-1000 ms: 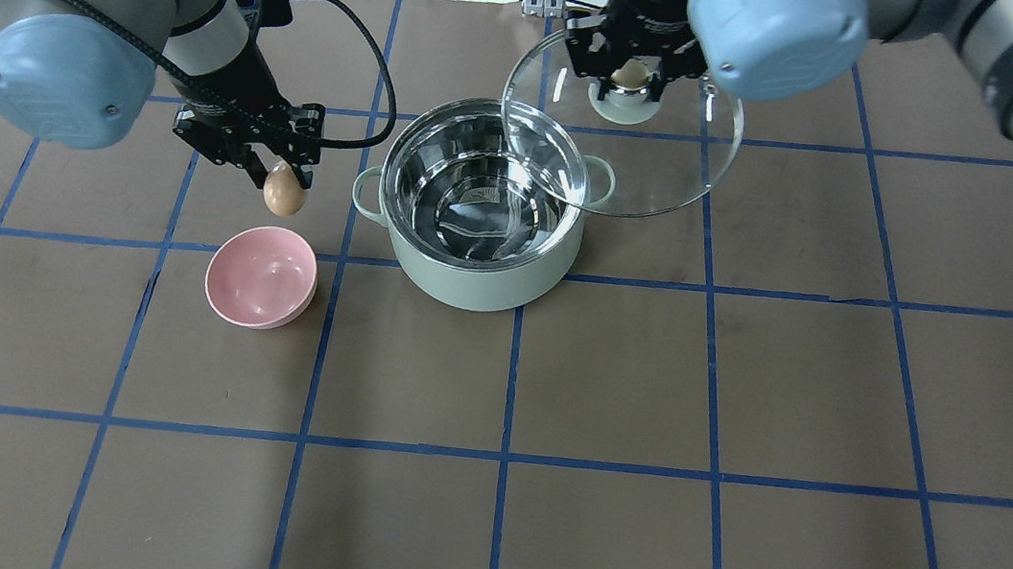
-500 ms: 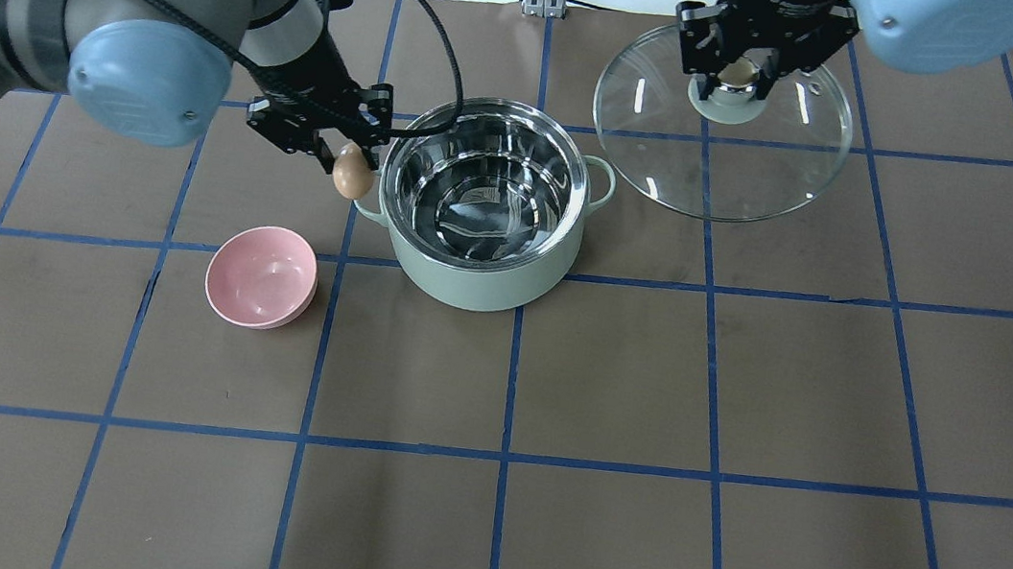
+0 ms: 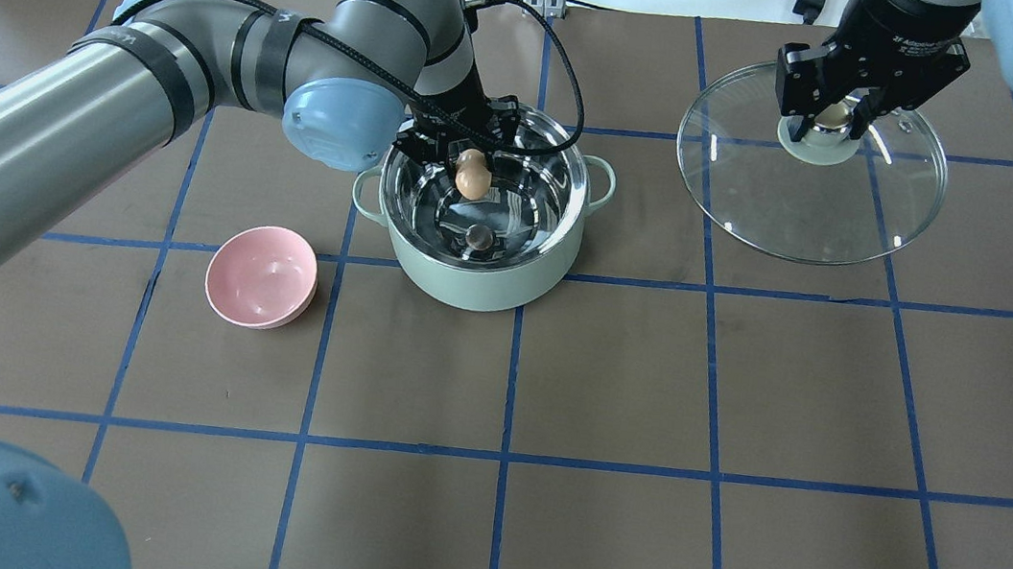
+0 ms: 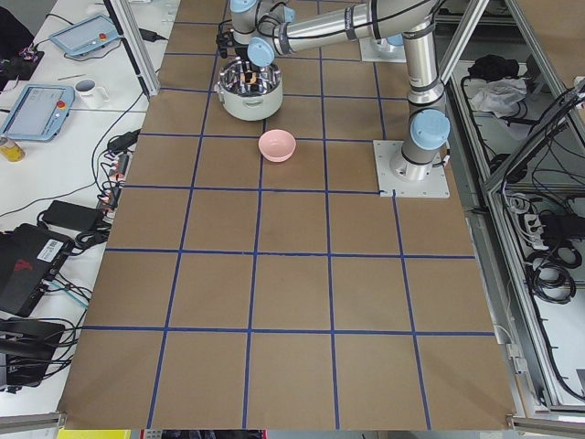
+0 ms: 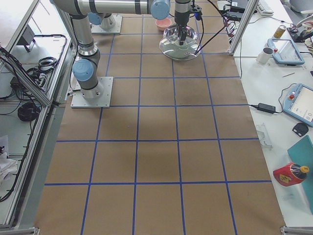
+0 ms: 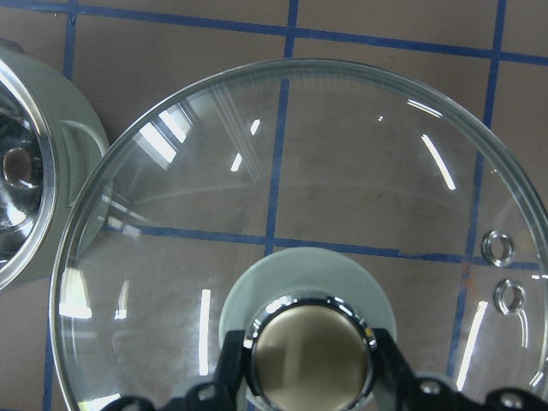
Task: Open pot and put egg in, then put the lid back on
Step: 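Move the egg over the open pot and lower it inside with the left gripper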
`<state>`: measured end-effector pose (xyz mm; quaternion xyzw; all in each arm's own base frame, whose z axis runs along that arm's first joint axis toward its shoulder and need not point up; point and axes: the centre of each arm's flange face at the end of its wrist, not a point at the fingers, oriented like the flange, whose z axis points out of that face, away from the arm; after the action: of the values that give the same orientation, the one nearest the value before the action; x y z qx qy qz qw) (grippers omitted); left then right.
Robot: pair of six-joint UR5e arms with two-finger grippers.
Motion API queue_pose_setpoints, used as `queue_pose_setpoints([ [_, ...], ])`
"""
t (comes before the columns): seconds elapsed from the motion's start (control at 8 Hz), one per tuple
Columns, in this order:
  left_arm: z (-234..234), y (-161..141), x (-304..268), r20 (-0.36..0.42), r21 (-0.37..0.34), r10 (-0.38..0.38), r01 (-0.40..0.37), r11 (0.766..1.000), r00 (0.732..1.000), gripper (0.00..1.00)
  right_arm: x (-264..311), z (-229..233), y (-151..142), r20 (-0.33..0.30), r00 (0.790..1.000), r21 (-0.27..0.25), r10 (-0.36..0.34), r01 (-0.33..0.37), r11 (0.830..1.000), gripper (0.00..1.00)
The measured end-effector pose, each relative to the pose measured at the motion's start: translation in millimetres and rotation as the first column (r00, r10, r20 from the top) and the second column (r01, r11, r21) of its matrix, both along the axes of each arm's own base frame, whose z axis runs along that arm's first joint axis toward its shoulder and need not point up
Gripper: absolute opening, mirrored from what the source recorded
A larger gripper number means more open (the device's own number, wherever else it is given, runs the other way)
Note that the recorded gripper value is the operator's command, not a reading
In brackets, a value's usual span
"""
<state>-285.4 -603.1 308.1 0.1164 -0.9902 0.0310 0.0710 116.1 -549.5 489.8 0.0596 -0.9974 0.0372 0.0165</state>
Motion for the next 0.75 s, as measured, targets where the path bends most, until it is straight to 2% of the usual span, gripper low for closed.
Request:
queue_pose_setpoints([
  [0.38, -48.9, -6.2, -5.6, -0.007, 0.079, 0.048, -0.047, 0.996, 0.999, 0.00, -0.6, -2.7, 3.5, -0.005, 1.000, 0.005, 0.003, -0.003, 1.000, 0.00],
  [0.62, -63.6, -7.3, -8.8, -0.016, 0.103, 0.059, -0.057, 0.993, 0.998, 0.01, -0.7, -1.7, 4.7, -0.006, 1.000, 0.002, -0.007, 0.007, 1.000, 0.00],
  [0.75, -65.6, -7.5, -9.3, -0.017, 0.106, 0.059, -0.057, 0.993, 0.998, 0.07, -0.5, -1.8, 4.9, -0.006, 1.000, 0.001, -0.012, 0.012, 1.000, 0.00],
])
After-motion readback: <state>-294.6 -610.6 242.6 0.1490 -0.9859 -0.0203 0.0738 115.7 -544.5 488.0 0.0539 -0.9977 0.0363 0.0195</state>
